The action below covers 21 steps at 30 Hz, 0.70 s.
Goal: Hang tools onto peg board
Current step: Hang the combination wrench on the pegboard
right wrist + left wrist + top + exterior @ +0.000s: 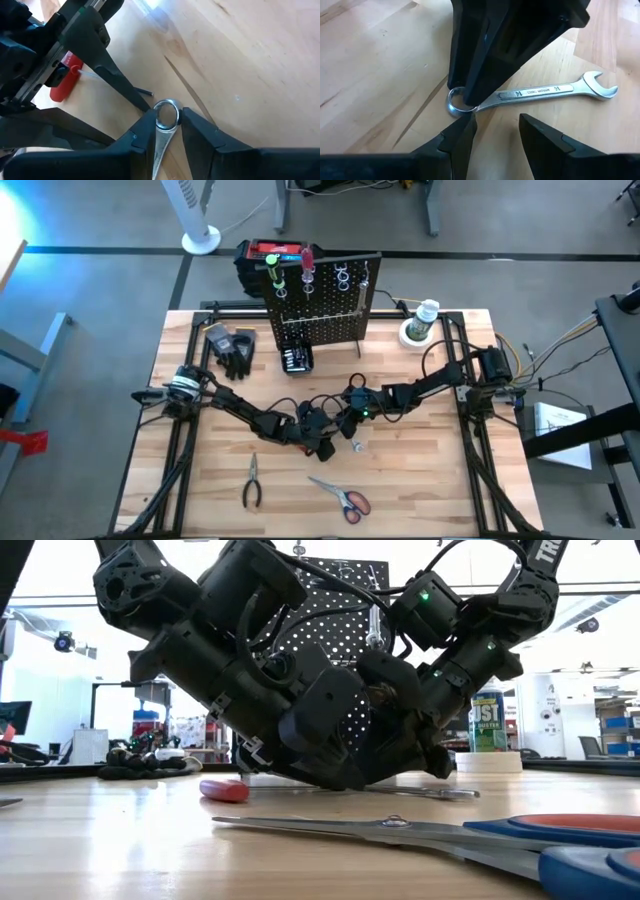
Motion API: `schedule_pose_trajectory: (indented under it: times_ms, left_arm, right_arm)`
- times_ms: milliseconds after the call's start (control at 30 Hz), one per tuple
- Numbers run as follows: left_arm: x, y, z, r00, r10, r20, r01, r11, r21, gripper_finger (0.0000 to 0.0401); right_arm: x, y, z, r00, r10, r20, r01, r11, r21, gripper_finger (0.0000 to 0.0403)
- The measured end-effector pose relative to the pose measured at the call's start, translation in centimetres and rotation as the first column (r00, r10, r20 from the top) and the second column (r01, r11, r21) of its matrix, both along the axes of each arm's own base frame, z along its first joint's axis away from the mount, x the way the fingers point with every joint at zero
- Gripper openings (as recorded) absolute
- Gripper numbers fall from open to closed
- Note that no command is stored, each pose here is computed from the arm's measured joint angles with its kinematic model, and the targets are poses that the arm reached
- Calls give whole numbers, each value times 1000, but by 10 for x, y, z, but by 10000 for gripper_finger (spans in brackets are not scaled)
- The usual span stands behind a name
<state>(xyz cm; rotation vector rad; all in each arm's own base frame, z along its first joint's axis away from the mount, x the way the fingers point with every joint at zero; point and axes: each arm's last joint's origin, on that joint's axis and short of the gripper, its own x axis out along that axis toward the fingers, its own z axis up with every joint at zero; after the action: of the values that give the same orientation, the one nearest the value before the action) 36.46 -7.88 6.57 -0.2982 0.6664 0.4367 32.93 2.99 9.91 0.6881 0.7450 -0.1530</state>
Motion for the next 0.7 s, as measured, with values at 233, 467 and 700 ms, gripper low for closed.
schedule_pose_trajectory:
  times_ms: [233, 467, 700]
  left_arm:
    - [0, 0, 0, 1000, 4, 1, -4, 1000, 3, 155]
    - [1, 1, 0, 1000, 9, 8, -9, 1000, 8, 155]
    - [2, 2, 0, 1000, 7, 18, -7, 1000, 10, 155]
  right_arm:
    - [0, 2, 6, 1000, 6, 17, -6, 1000, 1, 67]
    - [3, 18, 25, 980, 161, 119, -171, 983, 73, 67]
    - [0, 15, 21, 988, 144, 60, -146, 988, 39, 53]
